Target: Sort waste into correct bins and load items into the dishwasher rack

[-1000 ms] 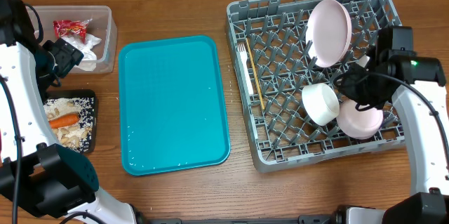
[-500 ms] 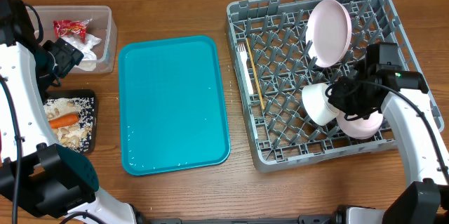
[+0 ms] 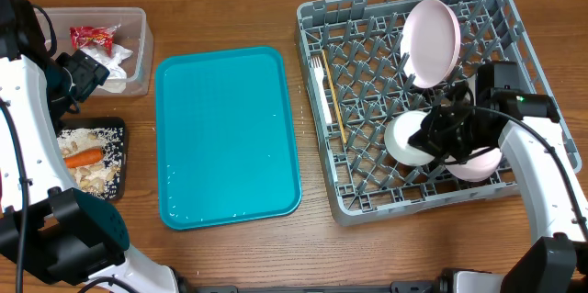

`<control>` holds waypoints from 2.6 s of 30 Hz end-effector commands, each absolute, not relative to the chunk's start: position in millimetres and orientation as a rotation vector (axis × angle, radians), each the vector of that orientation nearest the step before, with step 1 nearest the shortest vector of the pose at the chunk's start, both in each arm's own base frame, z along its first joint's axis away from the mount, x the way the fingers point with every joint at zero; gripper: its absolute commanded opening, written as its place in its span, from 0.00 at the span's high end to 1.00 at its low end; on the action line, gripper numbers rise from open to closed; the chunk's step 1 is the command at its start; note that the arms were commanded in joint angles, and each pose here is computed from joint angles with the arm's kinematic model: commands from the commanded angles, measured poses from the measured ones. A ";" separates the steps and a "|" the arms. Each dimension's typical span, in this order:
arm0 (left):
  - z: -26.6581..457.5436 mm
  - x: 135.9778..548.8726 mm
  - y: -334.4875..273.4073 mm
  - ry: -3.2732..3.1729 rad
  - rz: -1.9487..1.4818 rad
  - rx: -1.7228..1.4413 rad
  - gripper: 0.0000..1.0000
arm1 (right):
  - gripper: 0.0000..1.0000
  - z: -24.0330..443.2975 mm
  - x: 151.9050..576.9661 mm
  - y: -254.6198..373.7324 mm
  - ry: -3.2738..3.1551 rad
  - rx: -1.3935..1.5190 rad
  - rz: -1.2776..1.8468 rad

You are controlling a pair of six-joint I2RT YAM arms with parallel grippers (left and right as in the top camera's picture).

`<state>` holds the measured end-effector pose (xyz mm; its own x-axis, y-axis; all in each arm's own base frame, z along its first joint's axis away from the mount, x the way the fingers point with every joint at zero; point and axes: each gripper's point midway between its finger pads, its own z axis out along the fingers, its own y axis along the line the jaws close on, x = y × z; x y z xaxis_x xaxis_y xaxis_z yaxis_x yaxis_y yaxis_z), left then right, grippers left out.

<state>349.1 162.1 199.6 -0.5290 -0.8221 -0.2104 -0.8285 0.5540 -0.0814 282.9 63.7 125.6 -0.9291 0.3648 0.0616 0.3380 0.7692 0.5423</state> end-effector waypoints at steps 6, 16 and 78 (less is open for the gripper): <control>206.0 347.8 163.0 2.541 0.056 -1.392 0.00 | 0.96 194.6 281.4 83.9 2.770 0.409 1.051; 206.1 347.8 163.0 2.541 0.056 -1.392 0.00 | 0.10 278.9 249.0 65.8 2.513 0.328 0.793; 206.0 347.8 163.0 2.541 0.056 -1.392 0.00 | 0.88 87.5 402.2 211.7 2.617 -0.077 0.157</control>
